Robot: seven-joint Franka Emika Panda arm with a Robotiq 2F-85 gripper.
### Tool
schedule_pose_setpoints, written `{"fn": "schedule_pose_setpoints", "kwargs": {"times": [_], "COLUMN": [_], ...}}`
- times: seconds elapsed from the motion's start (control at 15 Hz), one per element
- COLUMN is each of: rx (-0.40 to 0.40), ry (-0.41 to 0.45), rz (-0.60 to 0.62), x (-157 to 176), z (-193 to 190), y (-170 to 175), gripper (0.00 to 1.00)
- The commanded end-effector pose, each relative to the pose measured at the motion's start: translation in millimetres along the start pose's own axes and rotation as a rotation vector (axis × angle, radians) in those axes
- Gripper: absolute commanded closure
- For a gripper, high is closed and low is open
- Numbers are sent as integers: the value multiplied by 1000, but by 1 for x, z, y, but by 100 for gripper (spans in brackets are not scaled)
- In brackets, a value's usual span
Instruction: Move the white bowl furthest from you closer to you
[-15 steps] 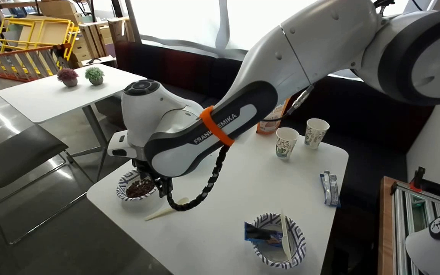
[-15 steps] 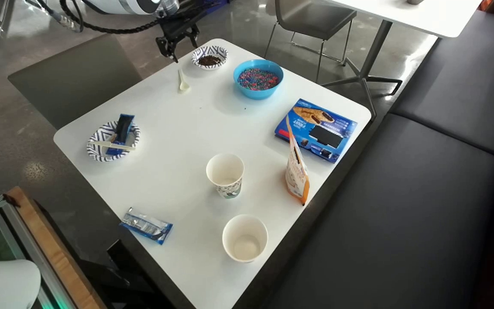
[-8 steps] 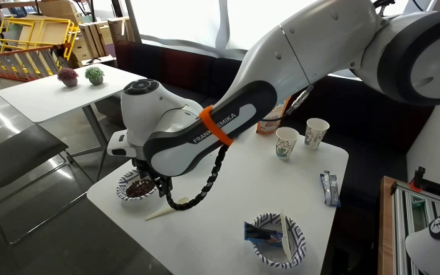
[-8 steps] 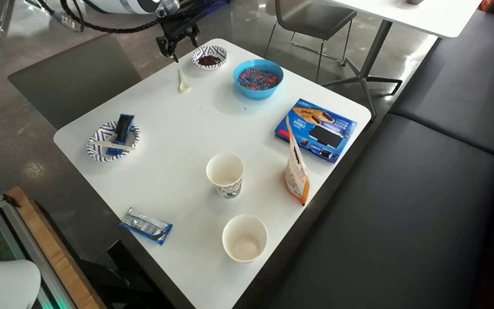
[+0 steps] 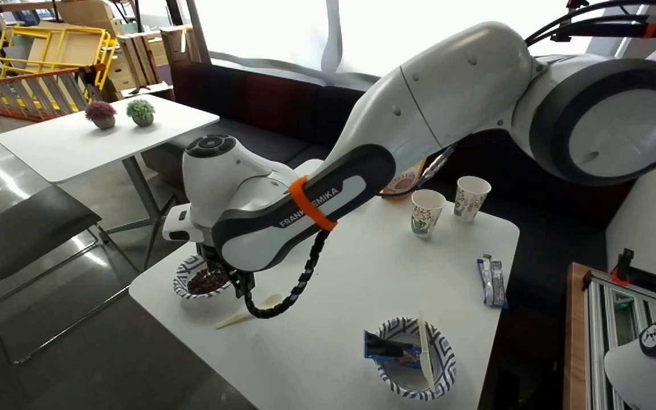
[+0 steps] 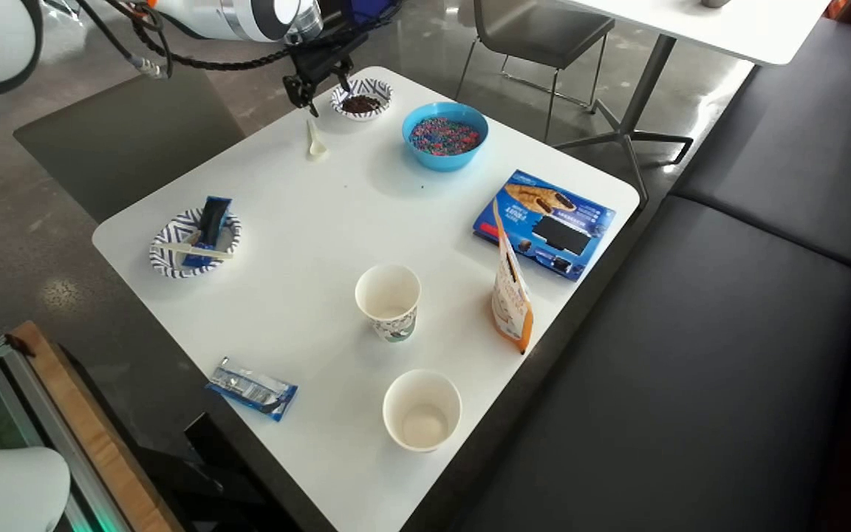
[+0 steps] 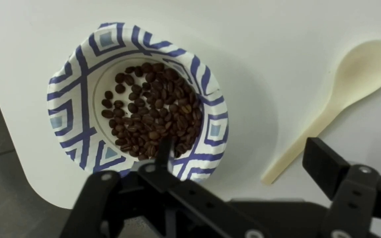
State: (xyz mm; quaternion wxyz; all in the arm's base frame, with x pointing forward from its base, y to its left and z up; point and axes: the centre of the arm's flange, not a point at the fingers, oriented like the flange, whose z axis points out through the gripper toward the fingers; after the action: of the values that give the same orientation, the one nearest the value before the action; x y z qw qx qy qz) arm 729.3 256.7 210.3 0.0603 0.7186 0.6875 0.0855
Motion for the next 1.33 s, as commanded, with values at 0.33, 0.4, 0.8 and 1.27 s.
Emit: {"fn": "schedule_pose_setpoints", "kwargs": {"times": [0.33,0.4,0.8,1.27], "rx": [-36,-45,-65,-73], "ry": [5,3,-5,-22], "rz": [-54,-58,-62,-3], "x": [16,16,14,10], "z": [42,43,53,25], "y": [27,29,34,26], "gripper": [41,46,77,99]}}
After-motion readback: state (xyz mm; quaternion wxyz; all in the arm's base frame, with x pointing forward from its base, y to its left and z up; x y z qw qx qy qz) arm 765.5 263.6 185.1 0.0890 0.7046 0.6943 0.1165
